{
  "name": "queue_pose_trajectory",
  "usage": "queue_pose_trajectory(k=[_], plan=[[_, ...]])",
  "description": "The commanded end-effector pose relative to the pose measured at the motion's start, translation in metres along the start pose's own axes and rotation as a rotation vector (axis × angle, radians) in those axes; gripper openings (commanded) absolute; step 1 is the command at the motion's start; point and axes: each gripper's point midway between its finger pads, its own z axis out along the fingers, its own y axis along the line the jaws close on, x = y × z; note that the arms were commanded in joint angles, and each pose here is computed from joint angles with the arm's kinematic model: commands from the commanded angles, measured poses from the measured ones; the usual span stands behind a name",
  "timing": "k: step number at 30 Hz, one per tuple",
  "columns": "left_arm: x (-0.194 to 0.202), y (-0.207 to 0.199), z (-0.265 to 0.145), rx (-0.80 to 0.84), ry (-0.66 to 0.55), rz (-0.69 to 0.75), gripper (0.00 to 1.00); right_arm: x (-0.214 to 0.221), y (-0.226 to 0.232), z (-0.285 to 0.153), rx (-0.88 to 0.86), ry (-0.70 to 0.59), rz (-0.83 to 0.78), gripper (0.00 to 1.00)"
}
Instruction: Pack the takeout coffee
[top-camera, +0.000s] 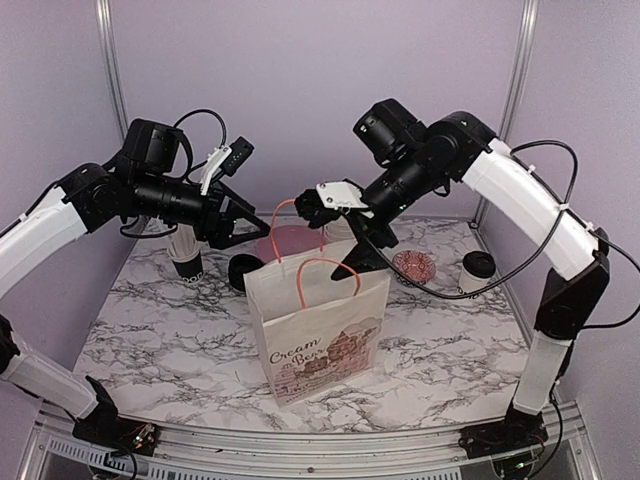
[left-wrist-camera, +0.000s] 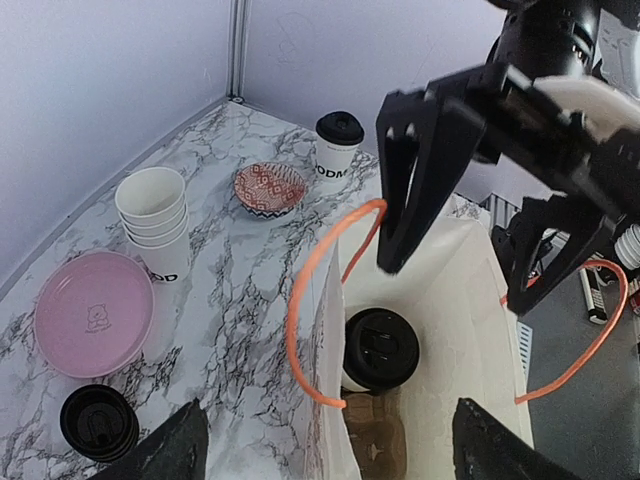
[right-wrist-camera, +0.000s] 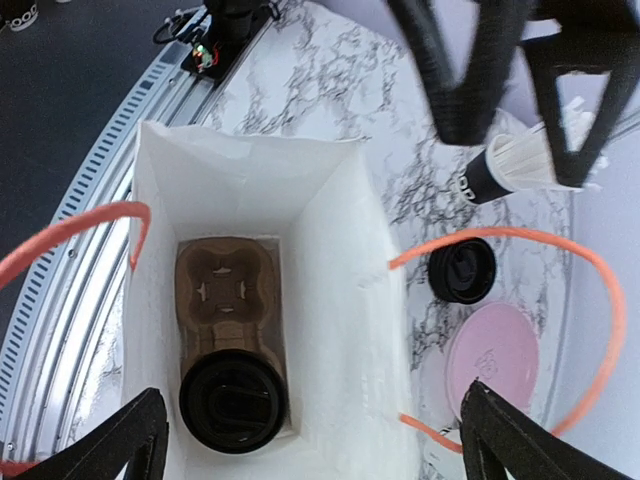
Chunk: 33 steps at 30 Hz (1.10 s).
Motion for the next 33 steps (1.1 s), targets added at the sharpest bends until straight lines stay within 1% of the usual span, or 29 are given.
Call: queue_pose_trajectory(k=[1, 4, 6, 7, 9, 12, 15, 18, 20, 23, 25, 26, 33], plan=[[-0.009, 0.002, -0.001, -0.021, -0.007, 0.023, 0.85, -0.021, -0.018, -0.075, 0.142, -0.135, -0.028, 0.99], [-0.007, -0.002, 0.005, -0.007, 0.005, 0.03, 0.85, -0.007, -0.033, -0.107, 0.235, -0.135, 0.004, 0.99], [-0.005, -0.001, 0.01, -0.016, 0.016, 0.033, 0.85, 0.021, -0.05, -0.125, 0.323, -0.1, 0.088, 0.99], [-0.004, -0.001, 0.011, -0.02, 0.019, 0.035, 0.85, 0.042, -0.059, -0.133, 0.364, -0.074, 0.15, 0.99], [-0.003, -0.001, 0.011, -0.027, 0.019, 0.04, 0.84, 0.098, -0.083, -0.148, 0.478, -0.001, 0.331, 0.98], [-0.001, 0.001, 0.011, -0.04, 0.014, 0.045, 0.84, 0.195, -0.096, -0.172, 0.623, 0.145, 0.583, 0.91], [0.001, 0.005, 0.011, -0.069, 0.013, 0.038, 0.84, 0.285, -0.089, -0.192, 0.756, 0.319, 0.784, 0.89], [0.003, 0.007, 0.012, -0.074, 0.016, 0.037, 0.84, 0.341, -0.071, -0.196, 0.78, 0.421, 0.931, 0.91], [0.003, 0.007, 0.012, -0.072, 0.016, 0.038, 0.84, 0.368, -0.059, -0.189, 0.76, 0.47, 1.001, 0.93], [0.003, 0.006, 0.012, -0.069, 0.015, 0.036, 0.84, 0.395, -0.049, -0.176, 0.729, 0.512, 1.08, 0.94], [0.003, 0.005, 0.011, -0.069, 0.013, 0.032, 0.84, 0.404, -0.049, -0.169, 0.714, 0.522, 1.11, 0.94], [0.003, 0.005, 0.01, -0.069, 0.011, 0.031, 0.84, 0.416, -0.045, -0.175, 0.724, 0.532, 1.145, 0.94], [0.008, -0.002, 0.009, -0.036, 0.016, 0.017, 0.84, 0.449, -0.04, -0.169, 0.705, 0.587, 1.22, 0.95]])
